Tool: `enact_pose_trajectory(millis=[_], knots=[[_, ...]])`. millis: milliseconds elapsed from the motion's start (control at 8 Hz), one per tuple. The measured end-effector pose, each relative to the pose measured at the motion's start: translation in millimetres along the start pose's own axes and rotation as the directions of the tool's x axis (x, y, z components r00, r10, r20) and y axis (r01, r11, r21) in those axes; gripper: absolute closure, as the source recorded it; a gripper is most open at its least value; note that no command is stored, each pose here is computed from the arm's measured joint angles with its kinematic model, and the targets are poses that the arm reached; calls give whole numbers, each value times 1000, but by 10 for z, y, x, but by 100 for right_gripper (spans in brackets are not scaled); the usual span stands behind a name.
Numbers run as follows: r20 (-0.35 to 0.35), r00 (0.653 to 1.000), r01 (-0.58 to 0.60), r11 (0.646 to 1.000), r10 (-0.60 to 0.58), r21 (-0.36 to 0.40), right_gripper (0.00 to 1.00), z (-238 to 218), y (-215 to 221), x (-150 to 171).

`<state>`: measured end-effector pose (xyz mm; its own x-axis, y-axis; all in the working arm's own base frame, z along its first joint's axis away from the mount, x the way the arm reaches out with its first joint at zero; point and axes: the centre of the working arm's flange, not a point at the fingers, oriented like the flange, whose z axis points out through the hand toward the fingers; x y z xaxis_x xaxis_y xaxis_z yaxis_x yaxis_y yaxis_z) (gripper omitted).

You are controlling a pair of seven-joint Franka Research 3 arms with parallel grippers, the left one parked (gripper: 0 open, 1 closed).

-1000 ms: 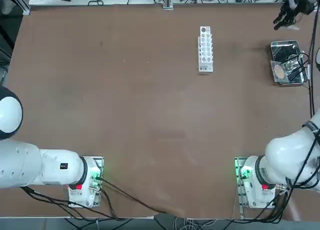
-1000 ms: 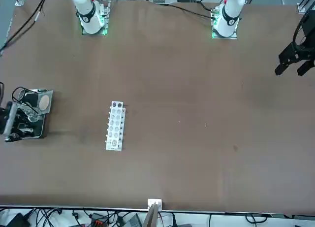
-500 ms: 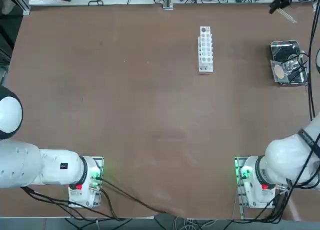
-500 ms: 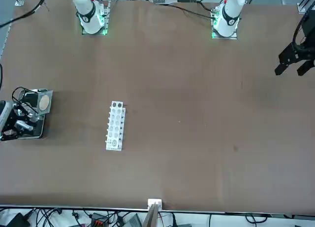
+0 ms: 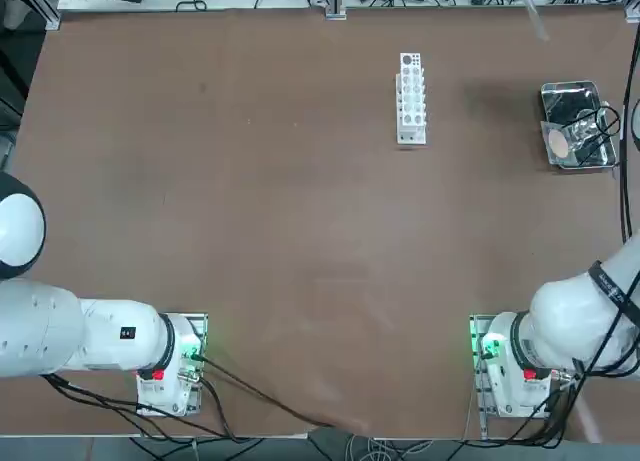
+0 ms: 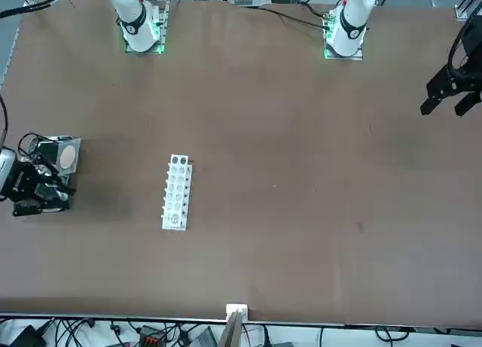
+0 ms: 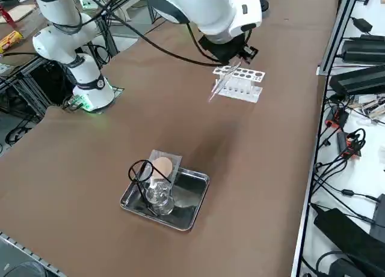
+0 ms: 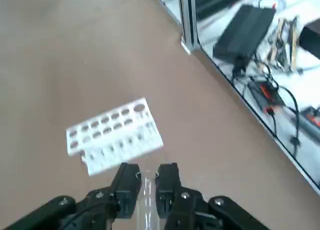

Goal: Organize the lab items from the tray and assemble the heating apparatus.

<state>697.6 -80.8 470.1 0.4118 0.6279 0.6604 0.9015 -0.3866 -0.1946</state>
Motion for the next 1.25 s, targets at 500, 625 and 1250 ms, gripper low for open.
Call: enact_pose_trajectory(millis=[500, 625, 1250], knots=[[-299, 951, -43, 993, 75, 114, 77, 714, -28, 428], [-359, 932, -6, 991, 54, 133, 77, 928, -60, 529], [-614, 789, 178, 970, -39, 167, 77, 2047, -186, 381]])
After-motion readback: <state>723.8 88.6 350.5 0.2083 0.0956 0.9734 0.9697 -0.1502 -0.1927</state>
